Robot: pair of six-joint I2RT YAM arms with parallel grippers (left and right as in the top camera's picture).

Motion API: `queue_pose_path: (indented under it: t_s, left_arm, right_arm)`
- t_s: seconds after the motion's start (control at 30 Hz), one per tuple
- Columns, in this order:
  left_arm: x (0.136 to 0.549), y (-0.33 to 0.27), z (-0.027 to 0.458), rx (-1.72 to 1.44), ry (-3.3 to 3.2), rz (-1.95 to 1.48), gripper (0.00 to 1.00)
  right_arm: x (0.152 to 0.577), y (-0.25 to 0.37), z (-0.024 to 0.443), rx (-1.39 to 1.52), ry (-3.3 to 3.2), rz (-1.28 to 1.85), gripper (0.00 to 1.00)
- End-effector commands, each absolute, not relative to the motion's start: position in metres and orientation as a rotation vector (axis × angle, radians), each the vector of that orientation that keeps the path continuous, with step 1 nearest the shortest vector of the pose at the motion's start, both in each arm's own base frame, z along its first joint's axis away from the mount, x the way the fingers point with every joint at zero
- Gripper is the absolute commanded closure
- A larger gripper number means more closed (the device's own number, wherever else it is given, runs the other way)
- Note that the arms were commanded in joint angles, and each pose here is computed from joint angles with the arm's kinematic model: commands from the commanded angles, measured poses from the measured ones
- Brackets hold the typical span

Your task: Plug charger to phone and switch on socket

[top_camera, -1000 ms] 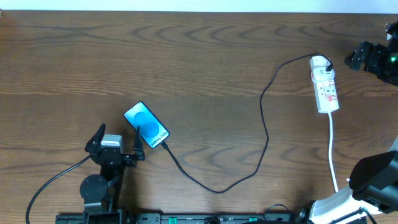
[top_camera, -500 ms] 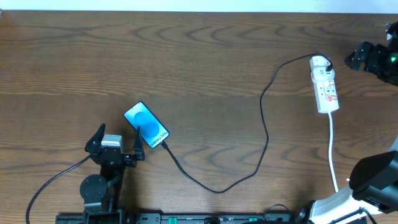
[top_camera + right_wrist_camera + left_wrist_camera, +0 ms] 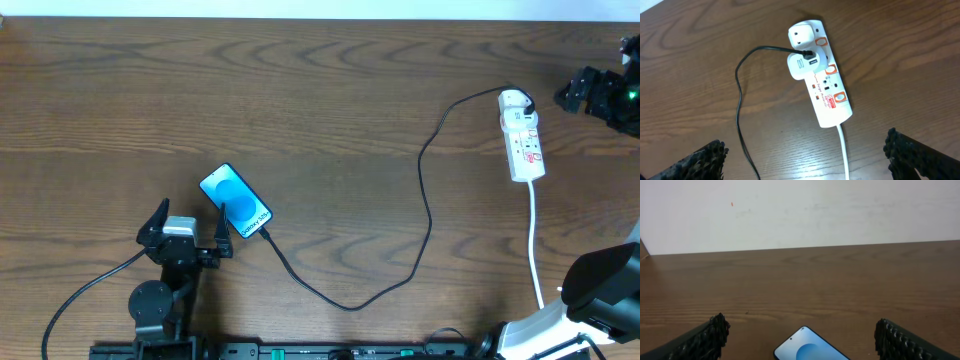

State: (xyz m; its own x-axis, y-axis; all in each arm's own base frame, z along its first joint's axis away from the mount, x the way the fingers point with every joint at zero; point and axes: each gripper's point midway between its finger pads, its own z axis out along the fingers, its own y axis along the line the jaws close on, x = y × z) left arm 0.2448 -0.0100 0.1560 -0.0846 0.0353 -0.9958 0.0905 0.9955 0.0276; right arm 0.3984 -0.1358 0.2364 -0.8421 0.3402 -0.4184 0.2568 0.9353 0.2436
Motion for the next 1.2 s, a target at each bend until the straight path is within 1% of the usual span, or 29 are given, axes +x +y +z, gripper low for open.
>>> queue_pose_path:
  t_s: [0.0,0.83,1.03,1.17]
  left_arm:
    - [0.244,-0.013,0.141,0.108,1.704,-0.063,0.05]
    - [0.244,-0.013,0.141,0.108,1.704,-0.063,0.04]
    - [0.244,-0.013,0.141,0.109,1.704,-0.063,0.05]
    - [0.244,-0.013,0.141,0.109,1.704,-0.063,0.05]
  right_arm:
    - [0.398,-0.134,0.239,0.429,2.62,0.249,0.01]
    - [0.399,-0.134,0.239,0.426,2.615,0.247,0.01]
    - [0.418,-0.118,0.25,0.365,2.542,0.28,0.01]
    - [0.433,-0.094,0.259,0.273,2.454,0.273,0.01]
